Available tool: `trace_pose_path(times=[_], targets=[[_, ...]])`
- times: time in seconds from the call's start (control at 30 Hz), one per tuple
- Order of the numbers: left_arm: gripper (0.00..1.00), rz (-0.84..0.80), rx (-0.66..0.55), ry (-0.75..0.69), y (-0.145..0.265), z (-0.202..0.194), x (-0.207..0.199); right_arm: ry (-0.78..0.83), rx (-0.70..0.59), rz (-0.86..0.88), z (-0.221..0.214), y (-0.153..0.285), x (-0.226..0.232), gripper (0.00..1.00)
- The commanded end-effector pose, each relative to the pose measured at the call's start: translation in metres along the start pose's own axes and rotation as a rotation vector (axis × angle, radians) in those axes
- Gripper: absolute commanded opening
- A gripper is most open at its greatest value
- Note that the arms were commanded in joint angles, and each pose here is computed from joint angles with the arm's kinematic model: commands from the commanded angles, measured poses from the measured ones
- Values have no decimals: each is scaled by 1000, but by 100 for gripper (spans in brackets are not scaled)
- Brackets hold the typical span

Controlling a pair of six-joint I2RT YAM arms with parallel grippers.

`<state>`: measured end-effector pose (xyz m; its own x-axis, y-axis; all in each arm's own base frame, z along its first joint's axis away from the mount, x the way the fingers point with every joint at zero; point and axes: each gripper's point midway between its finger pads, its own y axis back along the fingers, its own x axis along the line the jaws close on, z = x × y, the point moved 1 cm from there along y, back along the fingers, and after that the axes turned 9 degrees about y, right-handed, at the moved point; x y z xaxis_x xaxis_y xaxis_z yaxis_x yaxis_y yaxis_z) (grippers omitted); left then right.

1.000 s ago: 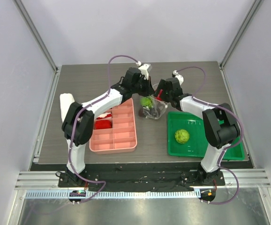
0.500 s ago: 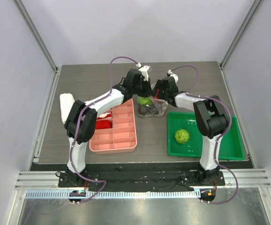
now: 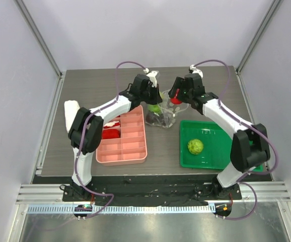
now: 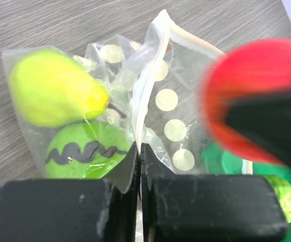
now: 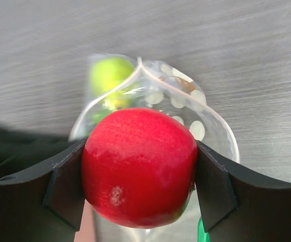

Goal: Open the zip-top bag and remove the fake food

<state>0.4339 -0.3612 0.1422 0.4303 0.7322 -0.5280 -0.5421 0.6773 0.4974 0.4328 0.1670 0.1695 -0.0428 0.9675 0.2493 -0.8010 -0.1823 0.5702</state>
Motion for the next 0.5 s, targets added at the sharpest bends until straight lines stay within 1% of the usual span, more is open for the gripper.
trace_pose_path(times=[0.0,0.1,0.13,0.2,0.23,0.3,0.33,0.37,0.4,0.43,0.47], targets=[[0,-53,-78,-10,23,30,-21,13,-34,20,13,55,-1,31],[0,-51,-84,-13,27,32,-23,21,-65,-68,9,83,-23,31],[0,-50,-83,-12,28,31,-22,15,-77,-94,0,98,-34,31],[0,-62,-84,-7,31,31,-25,-20,-77,-154,-15,110,-50,32],[0,-75,-97,-8,32,34,-28,-34,-65,-165,-33,118,-59,33],[0,-100,-91,5,33,33,-34,-81,-64,-171,-50,126,-66,33],[0,-110,-93,5,34,33,-36,-85,-31,-203,-74,124,-78,34],[0,-113,-94,9,35,34,-37,-113,-65,-217,-76,133,-85,34],[0,-116,-96,7,36,35,-39,-162,-80,-248,-83,134,-93,34],[0,-115,-95,9,36,34,-39,-177,-75,-313,-101,133,-110,35],[0,-118,-100,7,38,36,-40,-202,-94,-333,-103,135,-118,35]])
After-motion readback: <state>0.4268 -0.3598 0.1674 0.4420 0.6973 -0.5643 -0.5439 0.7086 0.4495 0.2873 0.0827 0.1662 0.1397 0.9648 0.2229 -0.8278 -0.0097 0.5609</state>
